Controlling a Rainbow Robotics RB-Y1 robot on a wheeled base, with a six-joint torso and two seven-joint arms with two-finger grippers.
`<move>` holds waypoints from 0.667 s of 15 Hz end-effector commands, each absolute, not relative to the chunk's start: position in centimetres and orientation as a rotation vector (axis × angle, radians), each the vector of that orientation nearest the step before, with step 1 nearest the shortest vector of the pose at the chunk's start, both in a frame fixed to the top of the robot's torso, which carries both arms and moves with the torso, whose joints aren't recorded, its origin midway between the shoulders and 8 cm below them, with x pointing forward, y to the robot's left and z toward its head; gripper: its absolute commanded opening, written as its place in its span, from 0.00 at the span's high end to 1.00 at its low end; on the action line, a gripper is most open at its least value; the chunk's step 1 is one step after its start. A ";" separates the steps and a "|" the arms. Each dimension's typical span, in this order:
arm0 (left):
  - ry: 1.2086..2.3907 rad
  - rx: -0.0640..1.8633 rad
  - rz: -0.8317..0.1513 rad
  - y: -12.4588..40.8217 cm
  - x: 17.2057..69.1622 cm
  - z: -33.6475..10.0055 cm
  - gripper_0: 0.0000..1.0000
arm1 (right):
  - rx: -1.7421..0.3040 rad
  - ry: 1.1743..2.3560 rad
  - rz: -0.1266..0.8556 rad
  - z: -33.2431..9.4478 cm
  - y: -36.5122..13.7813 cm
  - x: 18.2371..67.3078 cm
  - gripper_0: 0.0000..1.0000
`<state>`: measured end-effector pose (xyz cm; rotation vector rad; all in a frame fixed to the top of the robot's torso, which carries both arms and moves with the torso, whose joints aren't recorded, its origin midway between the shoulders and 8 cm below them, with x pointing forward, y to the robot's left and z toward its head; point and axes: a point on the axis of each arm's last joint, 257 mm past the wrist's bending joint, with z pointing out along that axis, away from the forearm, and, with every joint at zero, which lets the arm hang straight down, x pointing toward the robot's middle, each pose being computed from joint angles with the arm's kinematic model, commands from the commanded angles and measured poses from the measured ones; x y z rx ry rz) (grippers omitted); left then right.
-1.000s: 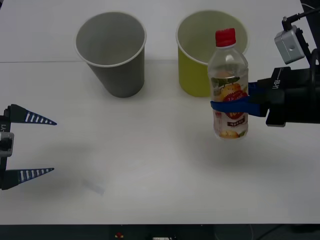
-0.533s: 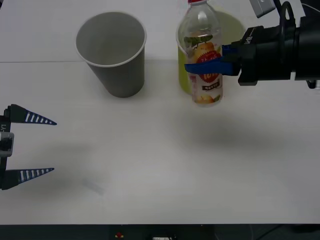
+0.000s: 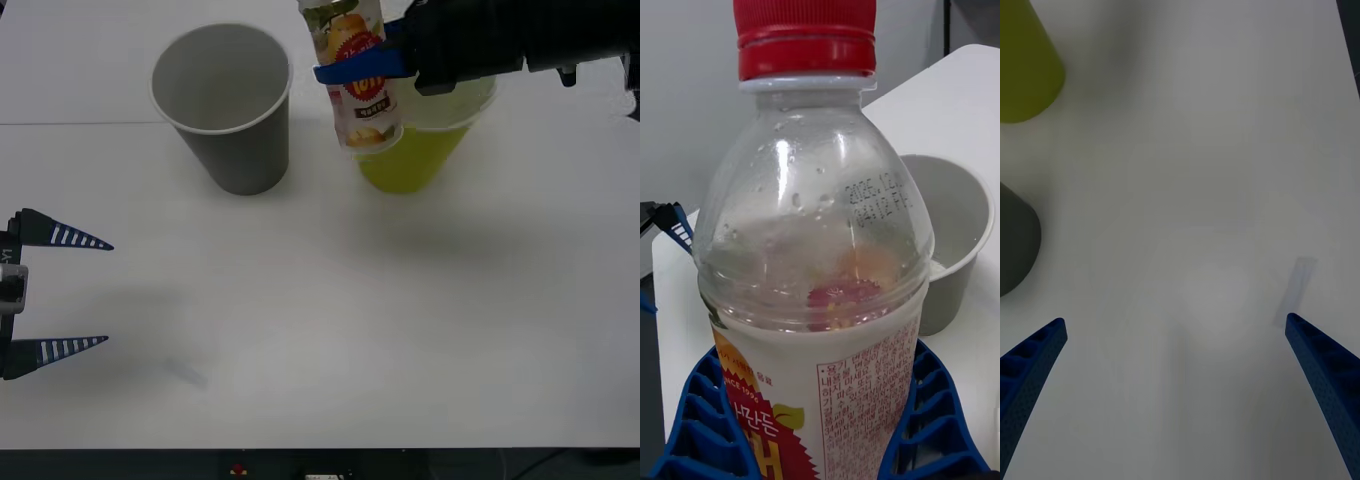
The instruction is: Put the can into the green bin and the plastic bottle into the gray bin
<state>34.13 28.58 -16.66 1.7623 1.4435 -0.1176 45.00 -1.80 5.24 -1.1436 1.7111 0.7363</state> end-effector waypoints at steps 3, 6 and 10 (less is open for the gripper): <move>1.444 1.762 -0.118 28.6 34.1 -16.7 0.00 | -1.159 1.730 0.680 7.2 2.5 49.2 1.00; 1.444 1.762 -0.118 28.6 34.1 -16.7 0.00 | -1.138 1.770 0.676 8.1 5.2 51.7 1.00; 1.444 1.762 -0.118 28.6 34.1 -16.7 0.00 | -1.151 1.822 0.584 7.7 8.7 54.3 1.00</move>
